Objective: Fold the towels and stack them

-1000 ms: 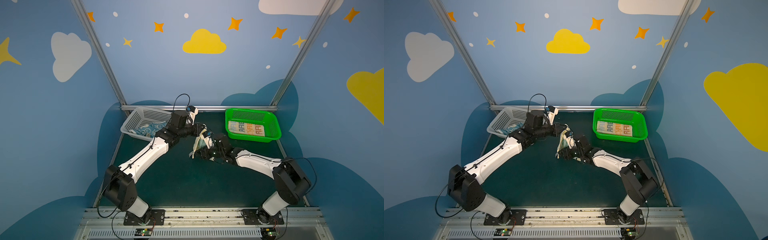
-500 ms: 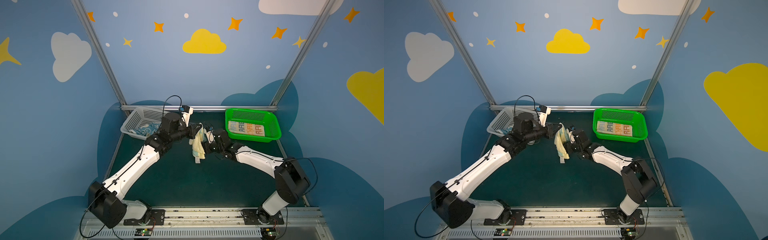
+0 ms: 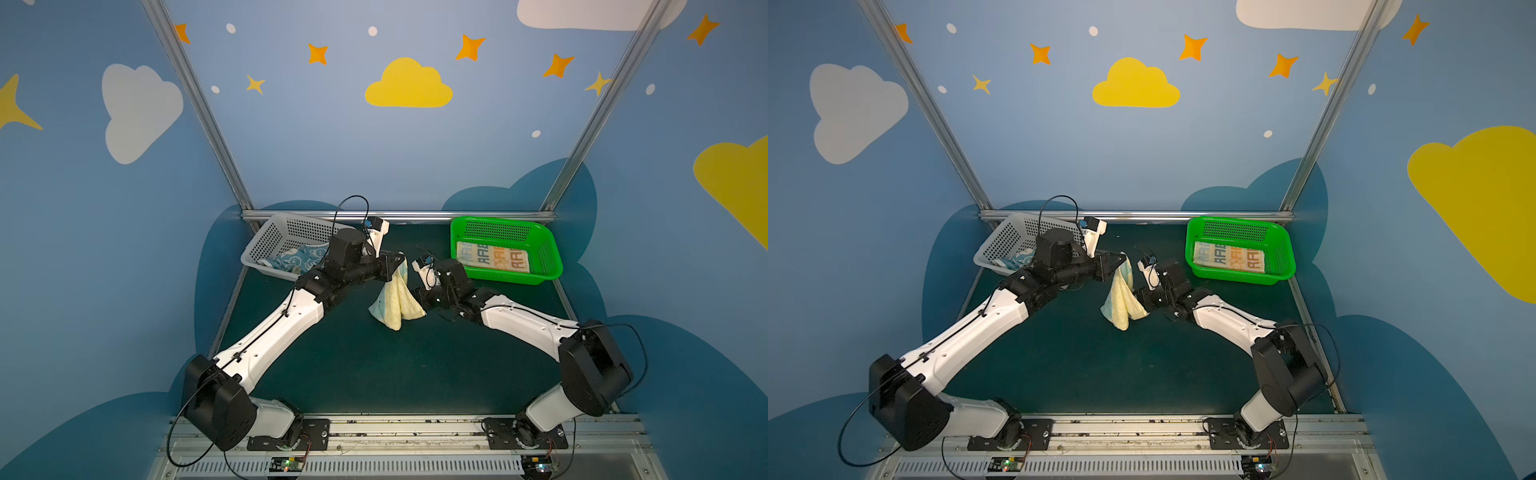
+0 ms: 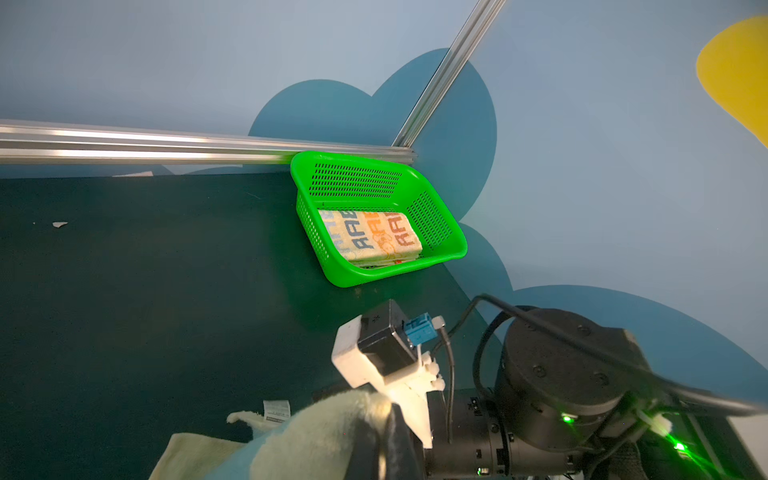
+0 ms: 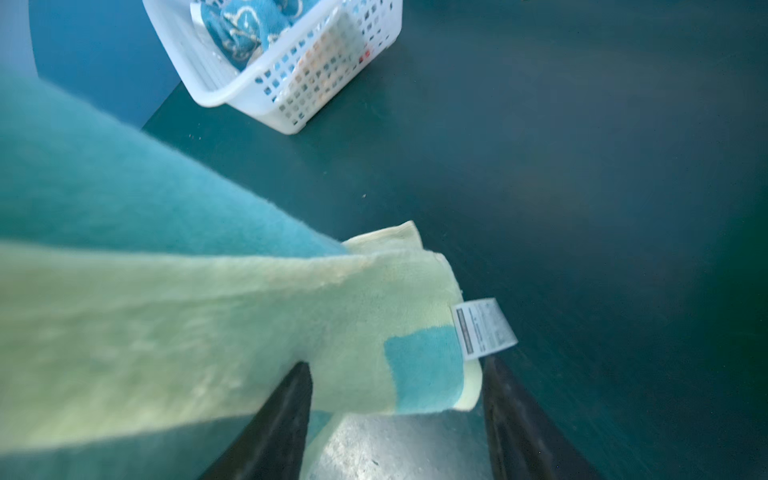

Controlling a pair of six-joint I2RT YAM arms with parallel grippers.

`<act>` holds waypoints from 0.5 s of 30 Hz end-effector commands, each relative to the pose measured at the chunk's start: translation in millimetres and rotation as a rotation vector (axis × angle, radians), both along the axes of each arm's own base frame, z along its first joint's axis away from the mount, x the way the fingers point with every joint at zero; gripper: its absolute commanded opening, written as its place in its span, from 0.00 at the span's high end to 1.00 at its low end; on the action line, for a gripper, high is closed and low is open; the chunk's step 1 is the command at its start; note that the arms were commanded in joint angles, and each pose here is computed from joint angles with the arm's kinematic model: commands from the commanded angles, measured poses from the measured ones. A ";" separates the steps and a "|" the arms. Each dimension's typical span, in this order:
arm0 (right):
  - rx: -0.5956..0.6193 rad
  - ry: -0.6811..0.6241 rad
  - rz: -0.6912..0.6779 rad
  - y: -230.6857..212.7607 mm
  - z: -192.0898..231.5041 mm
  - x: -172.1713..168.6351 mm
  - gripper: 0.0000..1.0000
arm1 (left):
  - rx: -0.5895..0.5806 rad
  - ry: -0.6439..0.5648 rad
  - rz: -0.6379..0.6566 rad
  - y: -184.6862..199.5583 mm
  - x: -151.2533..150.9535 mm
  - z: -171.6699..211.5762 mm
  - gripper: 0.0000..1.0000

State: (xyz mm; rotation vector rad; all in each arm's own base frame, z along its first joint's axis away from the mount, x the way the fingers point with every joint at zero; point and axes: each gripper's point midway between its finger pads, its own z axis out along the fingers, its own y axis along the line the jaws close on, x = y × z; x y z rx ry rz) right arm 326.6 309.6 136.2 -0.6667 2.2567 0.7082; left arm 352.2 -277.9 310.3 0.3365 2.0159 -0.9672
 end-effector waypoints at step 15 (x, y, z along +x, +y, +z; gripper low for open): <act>-0.081 -0.096 -0.046 -52.3 29.5 -10.0 0.40 | 0.128 0.055 0.077 -4.0 39.9 -40.8 0.96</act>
